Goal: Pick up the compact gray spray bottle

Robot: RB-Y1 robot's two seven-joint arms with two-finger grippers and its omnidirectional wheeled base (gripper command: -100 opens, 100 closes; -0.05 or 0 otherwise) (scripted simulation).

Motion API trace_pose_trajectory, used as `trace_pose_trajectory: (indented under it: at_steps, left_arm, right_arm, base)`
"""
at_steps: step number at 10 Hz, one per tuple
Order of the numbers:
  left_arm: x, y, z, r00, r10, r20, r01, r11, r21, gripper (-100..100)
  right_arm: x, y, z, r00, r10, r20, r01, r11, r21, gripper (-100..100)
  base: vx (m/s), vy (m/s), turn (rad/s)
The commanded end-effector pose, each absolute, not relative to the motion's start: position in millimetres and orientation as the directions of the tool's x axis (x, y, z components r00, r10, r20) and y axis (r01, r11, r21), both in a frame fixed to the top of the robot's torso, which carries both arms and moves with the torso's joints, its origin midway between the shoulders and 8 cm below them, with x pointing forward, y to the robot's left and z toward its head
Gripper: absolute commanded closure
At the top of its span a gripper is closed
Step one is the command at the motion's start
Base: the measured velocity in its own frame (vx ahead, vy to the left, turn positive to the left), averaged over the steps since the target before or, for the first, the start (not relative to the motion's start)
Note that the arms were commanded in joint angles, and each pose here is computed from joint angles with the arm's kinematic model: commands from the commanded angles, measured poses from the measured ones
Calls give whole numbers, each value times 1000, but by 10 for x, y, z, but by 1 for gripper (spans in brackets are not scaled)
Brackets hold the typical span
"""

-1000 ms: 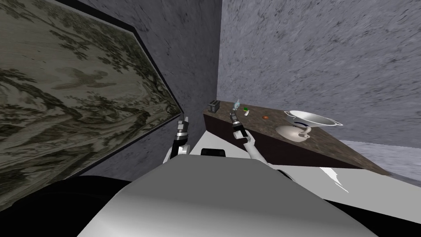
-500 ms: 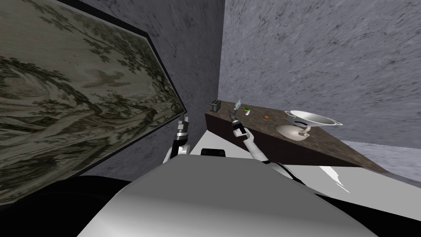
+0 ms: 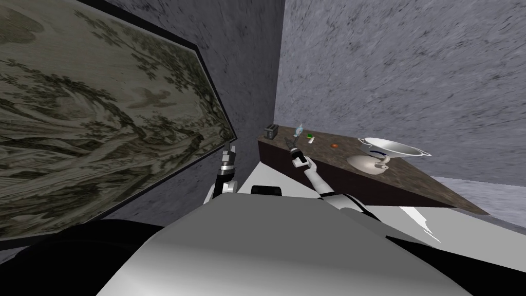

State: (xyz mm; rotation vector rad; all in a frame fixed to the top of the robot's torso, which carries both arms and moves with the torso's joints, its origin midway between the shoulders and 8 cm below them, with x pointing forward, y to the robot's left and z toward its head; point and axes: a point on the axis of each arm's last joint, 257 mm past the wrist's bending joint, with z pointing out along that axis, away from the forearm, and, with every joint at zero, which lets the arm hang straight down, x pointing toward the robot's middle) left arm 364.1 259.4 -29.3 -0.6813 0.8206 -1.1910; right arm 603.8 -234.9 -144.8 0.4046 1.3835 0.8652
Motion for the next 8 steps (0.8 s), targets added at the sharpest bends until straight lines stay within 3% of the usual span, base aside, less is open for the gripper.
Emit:
trace_pose_trajectory:
  at_steps: [1,8]
  left_arm:
    - [3641,2594,-293,159,-970,-187,520,243,-819,0]
    - [3641,2595,-293,159,-969,-187,520,243,-819,0]
  right_arm:
    - [6186,-2417,-1465,-41,679,-733,-264,701,663,-100]
    - [6439,-2783,-1725,-55,578,-814,-153,801,579,-100]
  base:
    - [-41,47,38]
    - [-18,30,14]
